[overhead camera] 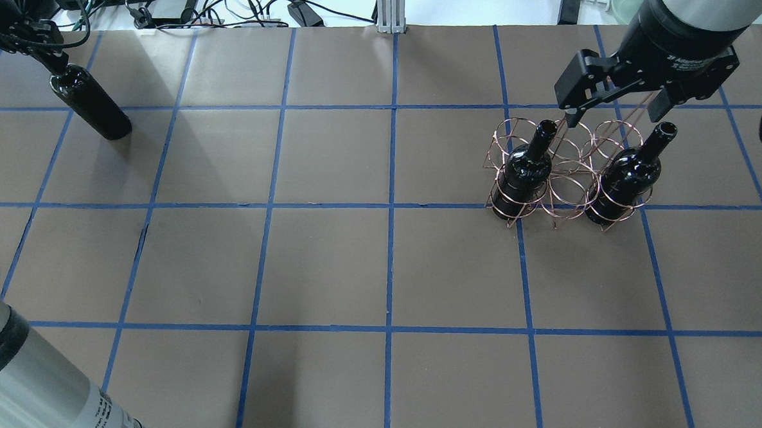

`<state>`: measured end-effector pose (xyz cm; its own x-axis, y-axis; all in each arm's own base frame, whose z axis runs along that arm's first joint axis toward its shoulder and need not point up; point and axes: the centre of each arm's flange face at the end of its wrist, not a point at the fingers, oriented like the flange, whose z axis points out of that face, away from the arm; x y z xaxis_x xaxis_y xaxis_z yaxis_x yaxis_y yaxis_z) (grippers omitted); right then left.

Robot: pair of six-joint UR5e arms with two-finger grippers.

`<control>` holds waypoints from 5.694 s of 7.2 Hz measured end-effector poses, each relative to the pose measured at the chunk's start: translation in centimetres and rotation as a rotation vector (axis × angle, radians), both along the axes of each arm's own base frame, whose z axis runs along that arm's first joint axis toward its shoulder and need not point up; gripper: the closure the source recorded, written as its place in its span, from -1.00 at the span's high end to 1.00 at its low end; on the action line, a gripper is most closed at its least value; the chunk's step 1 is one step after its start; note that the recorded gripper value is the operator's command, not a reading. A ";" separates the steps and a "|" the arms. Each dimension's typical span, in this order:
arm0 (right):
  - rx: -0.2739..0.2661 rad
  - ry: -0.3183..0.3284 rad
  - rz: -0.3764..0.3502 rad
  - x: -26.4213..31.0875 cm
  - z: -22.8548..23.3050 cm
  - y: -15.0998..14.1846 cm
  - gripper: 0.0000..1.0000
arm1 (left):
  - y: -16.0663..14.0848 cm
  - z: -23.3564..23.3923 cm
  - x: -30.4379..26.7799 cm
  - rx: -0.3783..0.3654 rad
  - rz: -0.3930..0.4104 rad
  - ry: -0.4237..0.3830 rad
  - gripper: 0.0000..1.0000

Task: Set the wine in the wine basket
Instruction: 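Close the left gripper around the bottle neck, then carry the bottle with the left gripper toward the table center, set upright, then open the left gripper to release the standing bottle, then raise the left gripper away while the right gripper reaches over the bottle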

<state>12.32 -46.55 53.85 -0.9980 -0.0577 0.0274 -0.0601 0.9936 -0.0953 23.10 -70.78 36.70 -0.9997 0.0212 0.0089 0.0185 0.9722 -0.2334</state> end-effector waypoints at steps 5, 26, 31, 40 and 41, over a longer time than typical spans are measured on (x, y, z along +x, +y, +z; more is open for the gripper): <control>0.001 0.000 0.001 0.0 0.0 0.0 1.00 | 1.4 3.7 -5.6 0.042 -0.007 0.021 -1.00; 0.005 0.008 0.000 -0.1 0.0 0.0 1.00 | 20.9 0.4 -48.4 0.075 0.159 0.011 -1.00; -0.005 -0.004 -0.004 0.2 0.1 0.1 1.00 | 21.0 0.8 -48.7 0.075 0.154 0.013 1.00; -0.024 -0.087 -0.161 19.2 -4.0 1.2 0.99 | 13.3 13.1 -24.9 0.079 0.211 0.142 1.00; -0.034 -0.105 -0.191 23.4 -4.5 0.5 0.99 | 13.3 12.9 -22.0 0.082 0.212 0.142 1.00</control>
